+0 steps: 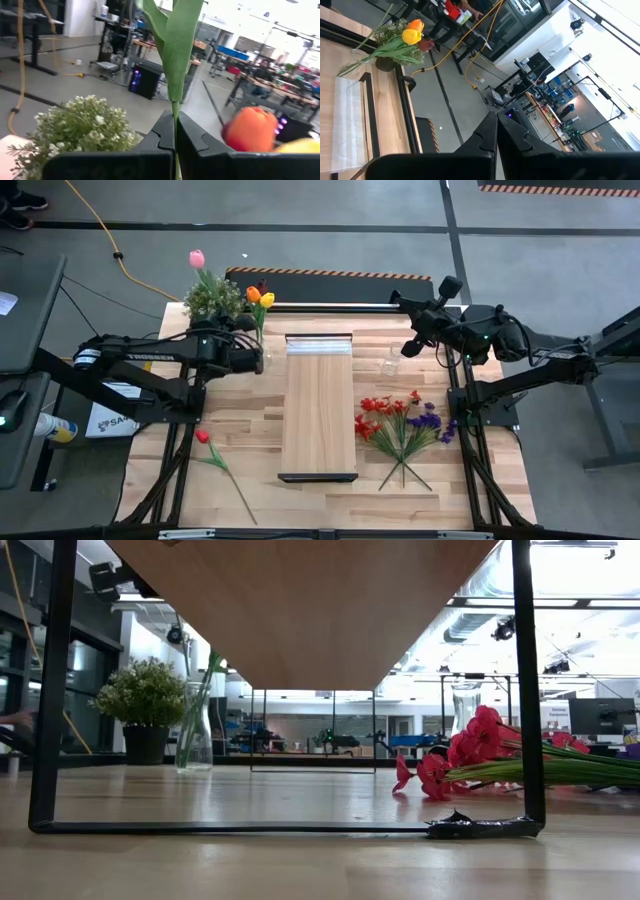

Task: Pick and place flowers into a vace then onto a shelf
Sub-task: Put the pink tulip into the left transparent vase

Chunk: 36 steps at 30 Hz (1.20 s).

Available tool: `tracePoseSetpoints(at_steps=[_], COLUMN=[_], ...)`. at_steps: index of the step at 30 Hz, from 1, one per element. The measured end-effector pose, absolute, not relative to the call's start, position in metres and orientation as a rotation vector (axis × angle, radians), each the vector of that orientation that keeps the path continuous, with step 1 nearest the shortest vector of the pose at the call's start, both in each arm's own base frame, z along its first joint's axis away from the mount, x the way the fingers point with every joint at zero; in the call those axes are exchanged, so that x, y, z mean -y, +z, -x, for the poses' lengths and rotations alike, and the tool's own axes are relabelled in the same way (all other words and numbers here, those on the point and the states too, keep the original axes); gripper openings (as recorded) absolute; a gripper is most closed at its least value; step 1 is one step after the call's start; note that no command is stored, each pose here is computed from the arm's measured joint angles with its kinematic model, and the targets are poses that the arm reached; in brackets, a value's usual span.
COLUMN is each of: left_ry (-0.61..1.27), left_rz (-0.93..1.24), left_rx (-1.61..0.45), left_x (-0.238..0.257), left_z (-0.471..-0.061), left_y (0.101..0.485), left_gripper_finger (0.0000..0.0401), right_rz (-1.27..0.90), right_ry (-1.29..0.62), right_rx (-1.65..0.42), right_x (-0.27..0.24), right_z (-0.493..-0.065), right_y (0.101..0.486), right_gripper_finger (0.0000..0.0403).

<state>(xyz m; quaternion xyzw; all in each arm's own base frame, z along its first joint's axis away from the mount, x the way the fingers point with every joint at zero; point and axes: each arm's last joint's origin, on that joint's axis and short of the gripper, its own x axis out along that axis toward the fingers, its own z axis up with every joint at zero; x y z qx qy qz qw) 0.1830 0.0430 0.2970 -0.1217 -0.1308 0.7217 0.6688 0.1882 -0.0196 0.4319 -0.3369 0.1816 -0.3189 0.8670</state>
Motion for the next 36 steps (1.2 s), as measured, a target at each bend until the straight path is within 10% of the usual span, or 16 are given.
tracePoseSetpoints(at_steps=[36], left_ry=[1.645], left_rz=[0.212], left_rx=[0.229], left_x=[-0.047], left_z=[-0.209], left_y=[0.275], left_gripper_finger=[0.0032], right_rz=[0.712], right_ry=[-0.642], right_rx=[-0.414], right_x=[0.019], right_z=[-0.188], right_y=[0.428], right_gripper_finger=[0.0000])
